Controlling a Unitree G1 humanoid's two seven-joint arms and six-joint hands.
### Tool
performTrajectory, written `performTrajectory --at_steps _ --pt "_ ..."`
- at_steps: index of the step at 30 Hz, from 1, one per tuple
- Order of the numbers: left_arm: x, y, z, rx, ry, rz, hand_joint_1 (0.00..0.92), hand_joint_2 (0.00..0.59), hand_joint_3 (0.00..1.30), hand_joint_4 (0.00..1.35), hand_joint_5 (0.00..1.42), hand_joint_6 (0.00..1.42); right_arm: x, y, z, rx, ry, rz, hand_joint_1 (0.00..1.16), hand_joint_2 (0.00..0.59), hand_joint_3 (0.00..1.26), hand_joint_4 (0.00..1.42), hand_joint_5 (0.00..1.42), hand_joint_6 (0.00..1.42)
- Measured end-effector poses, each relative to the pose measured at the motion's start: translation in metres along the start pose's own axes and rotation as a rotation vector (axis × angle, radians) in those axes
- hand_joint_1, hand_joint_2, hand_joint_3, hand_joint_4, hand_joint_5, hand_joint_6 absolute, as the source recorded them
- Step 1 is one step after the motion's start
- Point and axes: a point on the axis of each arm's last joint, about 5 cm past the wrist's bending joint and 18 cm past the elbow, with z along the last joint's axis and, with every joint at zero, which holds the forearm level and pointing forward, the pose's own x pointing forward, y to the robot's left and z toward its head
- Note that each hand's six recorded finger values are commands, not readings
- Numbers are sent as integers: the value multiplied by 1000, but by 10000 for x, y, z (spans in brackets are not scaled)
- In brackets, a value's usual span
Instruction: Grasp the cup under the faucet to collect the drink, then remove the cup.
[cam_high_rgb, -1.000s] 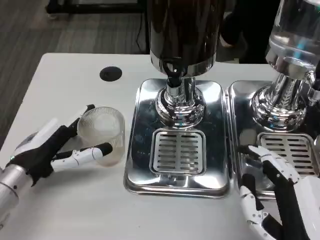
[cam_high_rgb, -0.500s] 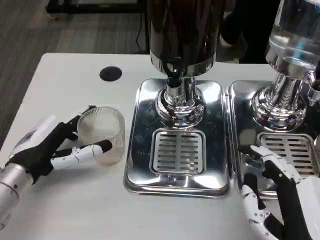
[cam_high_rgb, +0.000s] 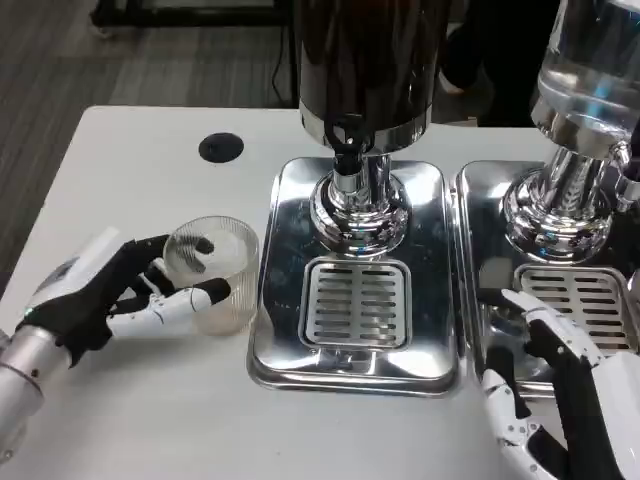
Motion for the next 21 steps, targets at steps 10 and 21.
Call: performTrajectory --at_steps 10,21 --pt "-74 -27 -22 -25 -31 81 153 228 391 426 694 854 4 1 1 1 -1 -1 340 512 297 234 235 425" --pt "-108 1 -27 -50 -57 135 154 229 397 426 702 873 8 0 0 2 -1 -2 336 511 295 242 235 425"
